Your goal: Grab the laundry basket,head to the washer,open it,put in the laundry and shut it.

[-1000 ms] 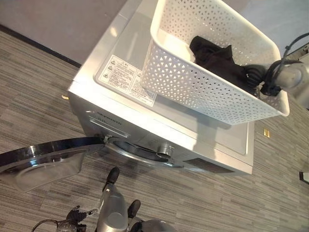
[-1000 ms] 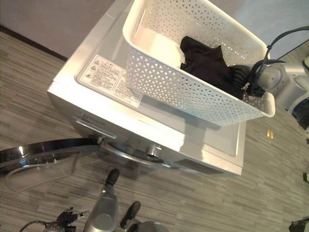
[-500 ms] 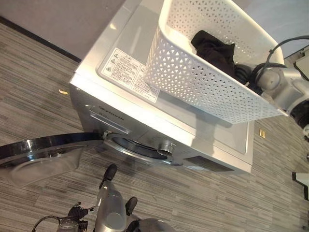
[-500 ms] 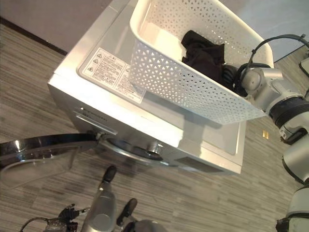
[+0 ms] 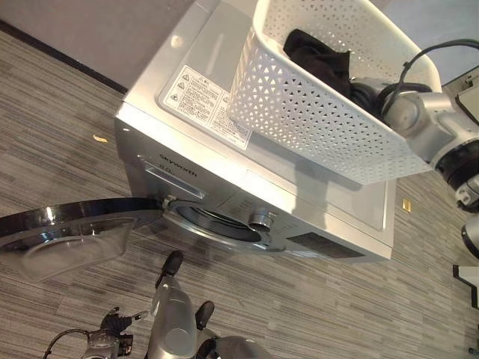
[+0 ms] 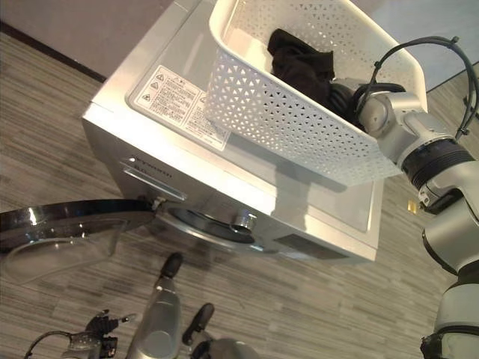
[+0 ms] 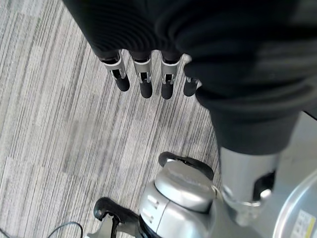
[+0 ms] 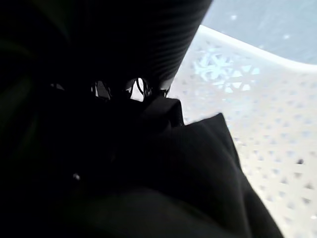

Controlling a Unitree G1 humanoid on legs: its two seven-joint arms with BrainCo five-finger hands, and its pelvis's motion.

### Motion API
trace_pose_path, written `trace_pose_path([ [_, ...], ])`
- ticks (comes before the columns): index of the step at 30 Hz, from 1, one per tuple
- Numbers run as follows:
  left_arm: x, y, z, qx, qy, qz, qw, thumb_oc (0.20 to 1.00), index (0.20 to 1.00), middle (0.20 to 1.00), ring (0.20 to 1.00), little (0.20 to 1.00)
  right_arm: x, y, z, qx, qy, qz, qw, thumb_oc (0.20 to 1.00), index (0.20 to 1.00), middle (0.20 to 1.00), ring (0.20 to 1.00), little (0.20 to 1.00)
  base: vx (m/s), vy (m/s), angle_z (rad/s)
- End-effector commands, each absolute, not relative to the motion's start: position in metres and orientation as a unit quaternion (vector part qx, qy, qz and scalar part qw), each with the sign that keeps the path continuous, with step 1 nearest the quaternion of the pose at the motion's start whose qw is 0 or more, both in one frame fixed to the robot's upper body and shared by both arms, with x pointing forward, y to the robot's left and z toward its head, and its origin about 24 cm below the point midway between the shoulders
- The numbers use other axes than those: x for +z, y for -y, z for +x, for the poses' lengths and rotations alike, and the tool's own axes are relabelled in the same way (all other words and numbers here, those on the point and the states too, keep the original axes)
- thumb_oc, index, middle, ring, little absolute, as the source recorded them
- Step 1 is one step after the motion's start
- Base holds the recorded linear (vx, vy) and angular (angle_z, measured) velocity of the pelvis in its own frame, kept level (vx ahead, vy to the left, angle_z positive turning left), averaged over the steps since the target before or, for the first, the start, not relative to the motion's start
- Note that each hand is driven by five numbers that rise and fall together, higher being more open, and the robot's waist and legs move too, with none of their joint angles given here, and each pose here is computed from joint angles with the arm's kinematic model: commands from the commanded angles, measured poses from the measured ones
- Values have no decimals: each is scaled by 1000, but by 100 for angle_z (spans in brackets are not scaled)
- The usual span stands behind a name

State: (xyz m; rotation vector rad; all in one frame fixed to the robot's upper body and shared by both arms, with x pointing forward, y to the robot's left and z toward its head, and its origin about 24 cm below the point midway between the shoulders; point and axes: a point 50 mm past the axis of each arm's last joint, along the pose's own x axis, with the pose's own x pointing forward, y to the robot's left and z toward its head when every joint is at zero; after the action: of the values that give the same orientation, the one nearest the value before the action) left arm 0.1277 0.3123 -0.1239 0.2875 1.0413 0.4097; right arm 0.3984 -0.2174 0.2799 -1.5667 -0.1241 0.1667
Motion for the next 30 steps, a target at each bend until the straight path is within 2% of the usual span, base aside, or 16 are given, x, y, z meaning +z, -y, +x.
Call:
trace_pose_path([
  [1,-118,-320,132,200,-478,156,841,1000,1000,1000,1000,1000,307,202,393,52,141,-677,721,200,200,200,200,200,0,0,0],
  [3,-120,-316,132,194,-479,159,841,1000,1000,1000,1000,1000,328,215,381,10,184,-656,732,200,200,200,200,200,-10,-12,4],
  [10,-128,-305,124,171,-500,171,832,1000,1000,1000,1000,1000,352,244,353,-67,258,-612,745,200,200,200,200,200,-2,-9,5],
  [17,-135,-294,119,140,-515,196,823,1000,1000,1000,1000,1000,367,267,326,-149,325,-578,733,200,200,200,200,200,11,-1,5],
  [19,-140,-287,113,125,-526,207,815,1000,1000,1000,1000,1000,377,274,309,-193,379,-535,730,200,200,200,200,200,9,2,4],
  [25,-145,-282,102,112,-543,221,803,1000,1000,1000,1000,1000,371,276,304,-209,402,-511,730,200,200,200,200,200,4,2,6],
  [30,-149,-279,91,100,-561,225,790,1000,1000,1000,1000,1000,363,273,312,-194,390,-499,749,200,200,200,200,200,0,0,0],
])
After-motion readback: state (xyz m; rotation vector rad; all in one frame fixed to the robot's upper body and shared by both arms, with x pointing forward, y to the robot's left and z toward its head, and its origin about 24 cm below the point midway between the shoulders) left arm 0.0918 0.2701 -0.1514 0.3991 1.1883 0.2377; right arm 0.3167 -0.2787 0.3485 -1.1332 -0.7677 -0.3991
